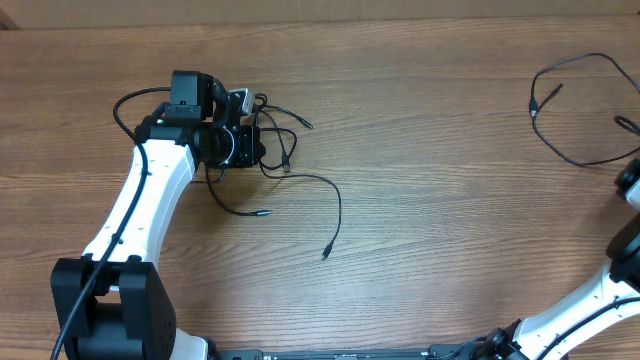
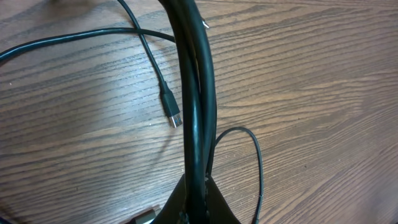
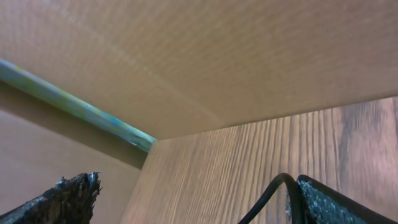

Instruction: Untangle cables

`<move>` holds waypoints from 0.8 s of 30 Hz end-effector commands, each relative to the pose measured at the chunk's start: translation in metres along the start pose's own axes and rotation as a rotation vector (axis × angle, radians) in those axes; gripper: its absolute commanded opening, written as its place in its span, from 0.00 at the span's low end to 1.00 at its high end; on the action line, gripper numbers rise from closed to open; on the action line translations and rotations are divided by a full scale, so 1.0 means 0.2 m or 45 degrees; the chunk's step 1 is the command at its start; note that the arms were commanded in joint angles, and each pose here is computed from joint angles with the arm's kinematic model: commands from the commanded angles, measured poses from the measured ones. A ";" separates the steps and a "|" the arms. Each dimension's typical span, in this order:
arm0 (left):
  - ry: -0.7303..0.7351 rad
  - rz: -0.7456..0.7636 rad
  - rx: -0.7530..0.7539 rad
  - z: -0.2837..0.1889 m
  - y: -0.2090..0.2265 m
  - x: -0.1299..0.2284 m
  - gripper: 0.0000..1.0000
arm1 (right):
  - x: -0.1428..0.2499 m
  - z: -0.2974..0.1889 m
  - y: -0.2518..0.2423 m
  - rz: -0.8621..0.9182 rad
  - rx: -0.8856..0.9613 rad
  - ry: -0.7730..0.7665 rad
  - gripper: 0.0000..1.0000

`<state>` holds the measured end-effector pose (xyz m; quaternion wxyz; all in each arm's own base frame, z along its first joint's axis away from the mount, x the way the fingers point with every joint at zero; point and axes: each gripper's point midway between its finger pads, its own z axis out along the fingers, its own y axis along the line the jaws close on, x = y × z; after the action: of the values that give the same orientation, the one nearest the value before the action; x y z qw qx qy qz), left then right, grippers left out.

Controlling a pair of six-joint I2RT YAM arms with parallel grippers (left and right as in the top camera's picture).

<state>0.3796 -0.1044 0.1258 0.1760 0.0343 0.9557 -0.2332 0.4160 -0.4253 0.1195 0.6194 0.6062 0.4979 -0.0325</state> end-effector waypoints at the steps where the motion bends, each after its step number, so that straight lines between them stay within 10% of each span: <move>1: 0.008 0.033 0.038 0.01 -0.04 0.00 0.04 | -0.02 0.02 0.00 -0.038 -0.018 -0.004 1.00; 15: -0.003 0.036 0.043 0.01 -0.05 -0.01 0.04 | 0.10 -0.03 -0.28 -0.923 0.197 0.290 1.00; 24: 0.017 0.074 0.060 0.04 -0.12 0.01 0.04 | 0.11 -0.20 -0.14 -0.979 0.085 0.502 1.00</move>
<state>0.3789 -0.1172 0.1271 0.1789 0.0513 0.9536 -0.2365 0.3734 -0.3916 0.0317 0.3816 0.4327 0.7999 -0.1652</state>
